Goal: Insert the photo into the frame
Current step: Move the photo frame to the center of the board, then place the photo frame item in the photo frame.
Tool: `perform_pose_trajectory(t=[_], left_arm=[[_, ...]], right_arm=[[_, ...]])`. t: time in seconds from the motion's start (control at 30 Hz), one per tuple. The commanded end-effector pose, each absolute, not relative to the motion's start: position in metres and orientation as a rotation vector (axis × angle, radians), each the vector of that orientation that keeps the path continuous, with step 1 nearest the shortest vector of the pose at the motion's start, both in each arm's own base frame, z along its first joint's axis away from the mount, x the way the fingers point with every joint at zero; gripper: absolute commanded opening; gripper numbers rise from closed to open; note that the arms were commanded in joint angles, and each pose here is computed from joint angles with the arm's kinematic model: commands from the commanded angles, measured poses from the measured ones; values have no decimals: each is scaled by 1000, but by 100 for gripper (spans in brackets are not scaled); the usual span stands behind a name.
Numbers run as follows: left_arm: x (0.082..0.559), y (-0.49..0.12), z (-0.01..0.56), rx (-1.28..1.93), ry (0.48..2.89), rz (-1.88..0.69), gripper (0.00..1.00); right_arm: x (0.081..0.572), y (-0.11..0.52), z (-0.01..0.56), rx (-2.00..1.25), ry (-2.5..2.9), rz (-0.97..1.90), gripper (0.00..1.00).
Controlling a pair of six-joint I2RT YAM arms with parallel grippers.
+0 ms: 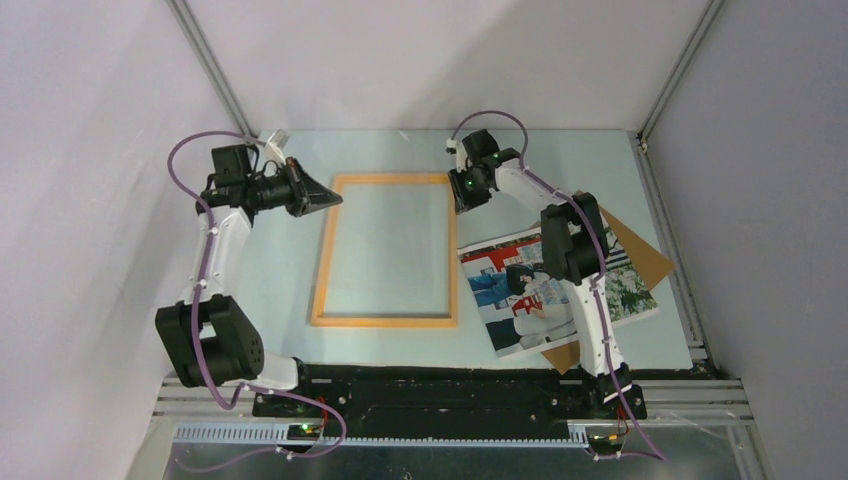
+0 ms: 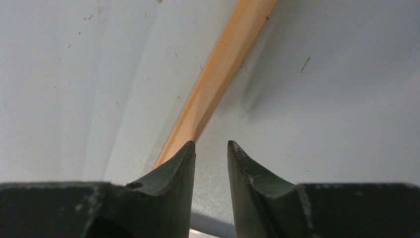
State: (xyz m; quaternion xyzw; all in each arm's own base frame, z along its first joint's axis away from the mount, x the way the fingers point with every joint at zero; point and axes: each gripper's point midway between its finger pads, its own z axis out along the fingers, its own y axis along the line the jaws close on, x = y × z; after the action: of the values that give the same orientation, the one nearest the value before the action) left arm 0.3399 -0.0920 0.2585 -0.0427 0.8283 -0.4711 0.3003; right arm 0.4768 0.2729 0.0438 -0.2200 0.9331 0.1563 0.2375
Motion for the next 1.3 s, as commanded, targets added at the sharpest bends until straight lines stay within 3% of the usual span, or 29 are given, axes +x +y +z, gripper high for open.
perform_pose_trajectory(t=[0.0,0.13,0.27,0.77,1.03,1.27], left_arm=[[344,-98,284,-64,2089,-1301,0],[349,-102,281,-87,2085,-1326,0],[353,-108,274,-104,2101,-1372,0],[363,-130,245,-44,2163,-1388,0],[361,-138,238,-23,2178,-1382,0],[358,-142,232,-15,2193,-1378,0]], right_arm=[[471,279,68,-622,2510,515,38],[462,277,94,-591,2472,555,56],[453,272,115,-573,2442,566,64],[437,224,161,-497,2346,636,74],[420,197,156,-443,2370,698,83],[413,196,153,-445,2356,748,84]])
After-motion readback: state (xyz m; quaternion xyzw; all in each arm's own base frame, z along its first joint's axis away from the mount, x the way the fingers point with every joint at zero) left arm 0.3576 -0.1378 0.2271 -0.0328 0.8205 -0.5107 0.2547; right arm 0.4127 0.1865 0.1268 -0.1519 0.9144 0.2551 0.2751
